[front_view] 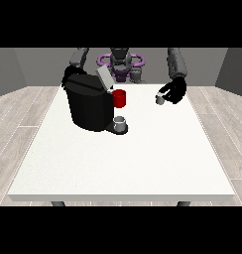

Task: Insert the coffee pod into the coffee machine and close the lid

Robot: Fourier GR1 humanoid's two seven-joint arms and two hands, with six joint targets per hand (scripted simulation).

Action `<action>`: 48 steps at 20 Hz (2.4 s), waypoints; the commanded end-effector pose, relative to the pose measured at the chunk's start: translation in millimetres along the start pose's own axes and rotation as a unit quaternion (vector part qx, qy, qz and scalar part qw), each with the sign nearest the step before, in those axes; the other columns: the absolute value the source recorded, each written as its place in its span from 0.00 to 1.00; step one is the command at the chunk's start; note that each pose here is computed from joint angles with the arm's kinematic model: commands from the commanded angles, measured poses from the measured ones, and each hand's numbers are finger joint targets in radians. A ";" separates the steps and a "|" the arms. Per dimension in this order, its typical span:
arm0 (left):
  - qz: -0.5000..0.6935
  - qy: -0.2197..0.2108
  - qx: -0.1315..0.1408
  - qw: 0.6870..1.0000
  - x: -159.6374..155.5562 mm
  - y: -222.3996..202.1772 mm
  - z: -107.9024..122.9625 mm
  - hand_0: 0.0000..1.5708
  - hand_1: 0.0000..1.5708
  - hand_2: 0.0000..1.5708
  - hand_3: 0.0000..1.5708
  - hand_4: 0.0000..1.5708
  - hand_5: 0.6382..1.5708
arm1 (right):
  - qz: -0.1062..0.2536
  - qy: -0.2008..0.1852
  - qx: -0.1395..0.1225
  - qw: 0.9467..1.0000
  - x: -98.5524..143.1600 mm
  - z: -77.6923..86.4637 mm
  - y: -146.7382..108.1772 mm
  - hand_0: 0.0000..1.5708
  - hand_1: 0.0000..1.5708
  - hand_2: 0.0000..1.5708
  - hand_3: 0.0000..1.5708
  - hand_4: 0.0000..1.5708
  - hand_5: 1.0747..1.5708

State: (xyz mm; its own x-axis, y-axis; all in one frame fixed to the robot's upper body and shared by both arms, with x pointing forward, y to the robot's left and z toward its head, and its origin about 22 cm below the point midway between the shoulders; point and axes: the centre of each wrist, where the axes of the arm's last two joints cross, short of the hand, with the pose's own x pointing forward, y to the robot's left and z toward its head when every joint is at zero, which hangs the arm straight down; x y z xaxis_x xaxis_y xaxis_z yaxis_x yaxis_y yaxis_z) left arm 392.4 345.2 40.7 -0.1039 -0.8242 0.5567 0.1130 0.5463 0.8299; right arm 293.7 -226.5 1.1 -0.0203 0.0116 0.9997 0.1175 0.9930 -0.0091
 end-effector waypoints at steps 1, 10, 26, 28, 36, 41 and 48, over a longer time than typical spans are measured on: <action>0.010 -0.034 -0.002 0.999 27.7 18.1 -18.4 0.82 0.82 0.87 0.85 0.35 1.00 | -0.004 -0.003 0.005 1.000 -1.4 -6.3 6.7 0.00 0.00 0.00 0.00 0.26 1.00; 0.008 -0.039 -0.006 0.999 65.6 12.8 -36.3 0.79 0.79 0.84 0.82 0.36 1.00 | -0.017 0.014 0.013 1.000 -7.1 -2.7 -0.1 0.00 0.00 0.00 0.00 0.32 1.00; 0.014 -0.068 0.090 0.993 156.1 125.1 -67.4 0.82 0.82 0.85 0.81 0.31 1.00 | 0.010 -0.041 0.037 0.998 25.7 -21.7 14.2 0.00 0.00 0.00 0.00 0.34 1.00; 0.005 -0.099 0.102 0.990 163.8 146.5 -64.4 0.80 0.80 0.84 0.80 0.33 1.00 | -0.001 -0.080 0.026 0.996 28.9 -22.7 36.1 0.00 0.00 0.00 0.00 0.33 1.00; -0.003 -0.080 0.081 0.994 156.8 105.9 -71.1 0.81 0.81 0.83 0.79 0.31 1.00 | 0.002 -0.059 0.014 0.998 23.6 -16.6 16.5 0.00 0.00 0.00 0.00 0.31 1.00; -0.001 -0.074 0.087 0.993 175.9 120.1 -75.4 0.82 0.82 0.84 0.78 0.32 1.00 | -0.008 -0.070 0.024 0.997 31.8 -21.9 24.0 0.00 0.00 0.00 0.00 0.33 1.00; -0.020 -0.109 0.068 0.992 189.2 104.3 -78.7 0.80 0.80 0.82 0.77 0.32 1.00 | -0.010 -0.075 0.001 0.997 44.3 -39.3 4.4 0.00 0.00 0.00 0.00 0.33 1.00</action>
State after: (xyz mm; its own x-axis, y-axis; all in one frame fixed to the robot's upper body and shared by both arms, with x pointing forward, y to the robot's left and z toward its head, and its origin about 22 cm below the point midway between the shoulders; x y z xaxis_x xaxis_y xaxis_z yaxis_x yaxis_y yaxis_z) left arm 461.5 255.2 228.5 -0.2721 -0.8046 0.5278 -0.0411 0.5577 0.8290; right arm 320.6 -216.0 39.3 -0.1578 0.0108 0.9874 0.0818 0.9966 0.0021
